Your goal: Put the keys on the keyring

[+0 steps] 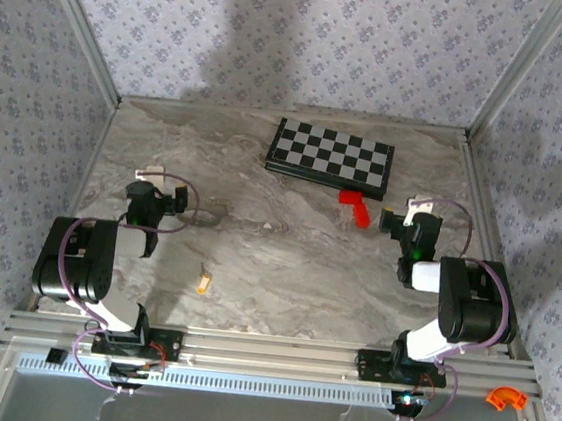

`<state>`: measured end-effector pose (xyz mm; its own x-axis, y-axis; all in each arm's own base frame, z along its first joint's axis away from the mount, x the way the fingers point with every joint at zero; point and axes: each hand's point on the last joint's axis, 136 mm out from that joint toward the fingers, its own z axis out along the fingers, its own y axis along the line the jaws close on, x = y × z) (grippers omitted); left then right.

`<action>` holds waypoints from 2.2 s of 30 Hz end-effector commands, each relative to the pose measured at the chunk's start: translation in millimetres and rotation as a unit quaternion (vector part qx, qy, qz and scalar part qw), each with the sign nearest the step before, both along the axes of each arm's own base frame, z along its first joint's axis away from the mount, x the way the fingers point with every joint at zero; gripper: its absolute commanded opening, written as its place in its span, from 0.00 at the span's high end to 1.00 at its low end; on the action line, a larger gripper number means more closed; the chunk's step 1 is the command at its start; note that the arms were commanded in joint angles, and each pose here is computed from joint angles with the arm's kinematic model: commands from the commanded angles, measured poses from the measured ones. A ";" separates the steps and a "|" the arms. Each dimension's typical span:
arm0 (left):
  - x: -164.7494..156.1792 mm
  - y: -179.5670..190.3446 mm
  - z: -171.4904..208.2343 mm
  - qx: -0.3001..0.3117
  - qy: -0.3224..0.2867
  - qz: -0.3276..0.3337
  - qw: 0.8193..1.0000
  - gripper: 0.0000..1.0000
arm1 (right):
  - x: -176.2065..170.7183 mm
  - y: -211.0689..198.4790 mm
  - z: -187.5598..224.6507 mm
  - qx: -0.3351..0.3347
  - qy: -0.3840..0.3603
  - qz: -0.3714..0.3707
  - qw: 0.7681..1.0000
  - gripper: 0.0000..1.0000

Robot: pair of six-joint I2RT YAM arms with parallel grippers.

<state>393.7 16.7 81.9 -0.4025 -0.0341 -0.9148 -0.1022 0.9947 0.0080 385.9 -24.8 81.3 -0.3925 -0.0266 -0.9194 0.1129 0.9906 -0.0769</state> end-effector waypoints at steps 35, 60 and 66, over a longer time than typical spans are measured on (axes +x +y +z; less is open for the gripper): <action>-5.5 -9.8 48.2 0.004 0.021 -0.014 1.000 0.00 | -7.6 23.7 61.9 -0.055 -0.032 -0.003 0.998 0.00; -98.7 -164.9 55.4 -0.151 0.251 -0.175 0.940 0.01 | -99.6 177.9 66.7 0.075 0.176 0.170 0.967 0.00; -91.4 -181.1 29.8 -0.095 0.291 -0.195 0.932 0.15 | -123.4 205.4 53.6 0.093 0.208 0.217 0.949 0.01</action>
